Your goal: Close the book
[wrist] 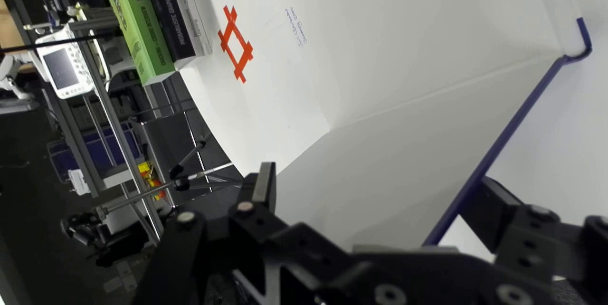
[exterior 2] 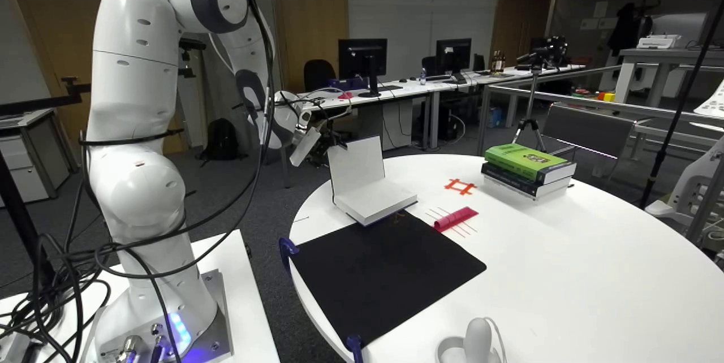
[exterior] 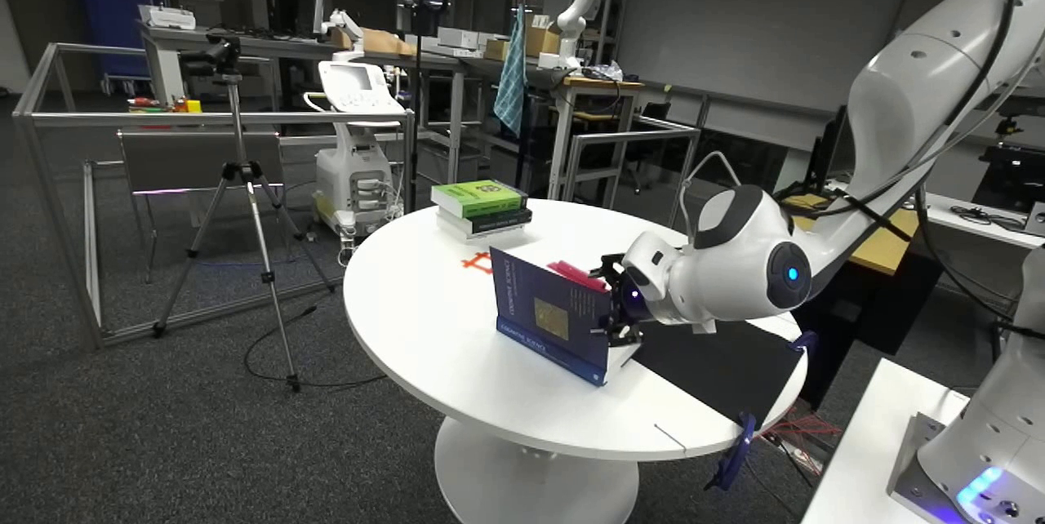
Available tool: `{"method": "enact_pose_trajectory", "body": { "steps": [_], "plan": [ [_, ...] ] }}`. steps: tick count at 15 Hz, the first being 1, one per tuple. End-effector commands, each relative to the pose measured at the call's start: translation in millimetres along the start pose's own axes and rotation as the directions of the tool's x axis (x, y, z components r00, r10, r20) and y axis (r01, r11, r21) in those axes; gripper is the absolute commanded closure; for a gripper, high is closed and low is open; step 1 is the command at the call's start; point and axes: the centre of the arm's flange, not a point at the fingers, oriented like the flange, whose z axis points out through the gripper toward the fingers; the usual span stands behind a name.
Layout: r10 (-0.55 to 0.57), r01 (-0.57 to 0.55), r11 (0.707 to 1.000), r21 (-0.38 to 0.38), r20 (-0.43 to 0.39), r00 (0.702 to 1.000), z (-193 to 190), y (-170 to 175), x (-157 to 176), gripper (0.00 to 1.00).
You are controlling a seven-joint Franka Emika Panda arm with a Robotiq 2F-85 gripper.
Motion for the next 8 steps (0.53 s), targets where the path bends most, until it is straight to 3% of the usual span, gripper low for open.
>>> {"method": "enact_pose_trajectory", "body": {
  "steps": [1,8],
  "plan": [
    [0.07,-0.068,0.996,-0.055,0.035,0.997,-15,27,-12,0.0],
    [0.177,-0.173,0.983,-0.056,0.079,0.981,-16,51,-14,0.0]
  ]
}}
